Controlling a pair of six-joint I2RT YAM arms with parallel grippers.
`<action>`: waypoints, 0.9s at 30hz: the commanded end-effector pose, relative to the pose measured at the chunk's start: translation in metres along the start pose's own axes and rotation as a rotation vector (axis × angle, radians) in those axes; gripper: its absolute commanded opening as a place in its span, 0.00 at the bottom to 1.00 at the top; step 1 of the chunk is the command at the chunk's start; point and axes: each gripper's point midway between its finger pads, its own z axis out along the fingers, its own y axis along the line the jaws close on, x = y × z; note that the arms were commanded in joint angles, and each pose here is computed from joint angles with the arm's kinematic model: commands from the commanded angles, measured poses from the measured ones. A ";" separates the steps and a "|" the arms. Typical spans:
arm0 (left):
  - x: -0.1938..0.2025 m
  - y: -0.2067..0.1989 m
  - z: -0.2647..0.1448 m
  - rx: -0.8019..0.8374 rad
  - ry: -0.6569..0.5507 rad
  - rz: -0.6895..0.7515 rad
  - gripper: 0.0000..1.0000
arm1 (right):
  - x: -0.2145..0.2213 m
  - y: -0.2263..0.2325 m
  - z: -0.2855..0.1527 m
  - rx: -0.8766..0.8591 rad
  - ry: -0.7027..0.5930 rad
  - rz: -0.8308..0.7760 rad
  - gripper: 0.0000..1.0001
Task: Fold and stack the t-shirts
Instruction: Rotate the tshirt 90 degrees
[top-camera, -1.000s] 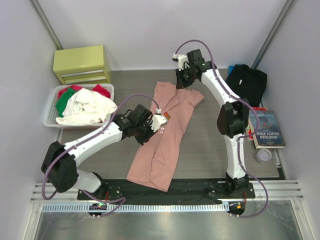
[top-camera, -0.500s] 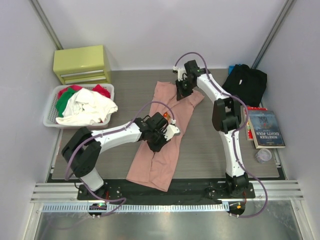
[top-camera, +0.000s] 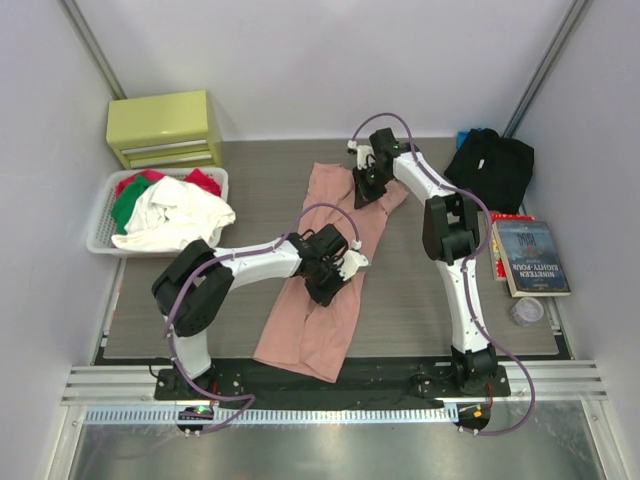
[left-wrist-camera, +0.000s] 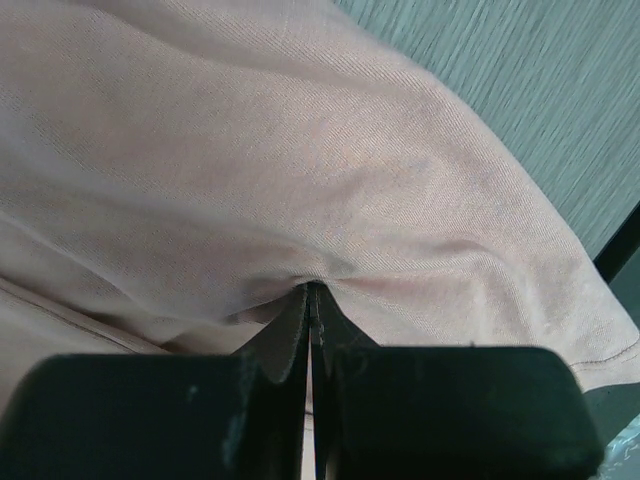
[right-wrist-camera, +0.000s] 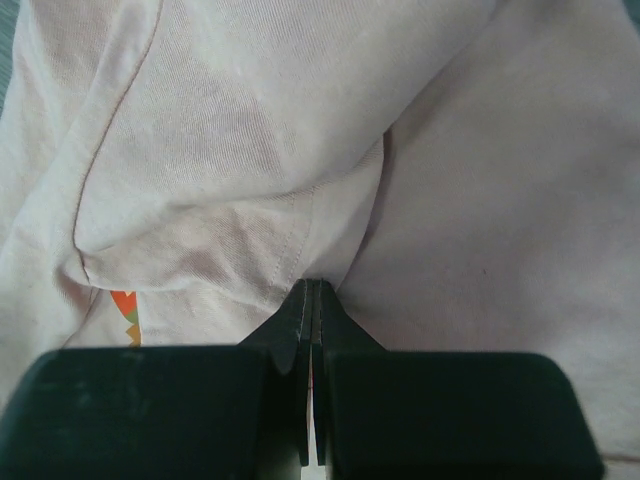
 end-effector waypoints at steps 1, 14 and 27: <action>-0.013 -0.003 0.001 0.007 -0.062 0.009 0.00 | 0.004 -0.001 -0.002 -0.013 0.009 -0.007 0.01; -0.034 -0.005 0.006 0.044 -0.064 -0.002 0.00 | -0.027 -0.027 0.052 -0.014 -0.051 0.049 0.01; -0.092 -0.003 0.041 0.151 -0.073 -0.042 0.00 | -0.014 -0.041 0.057 -0.021 -0.040 0.056 0.01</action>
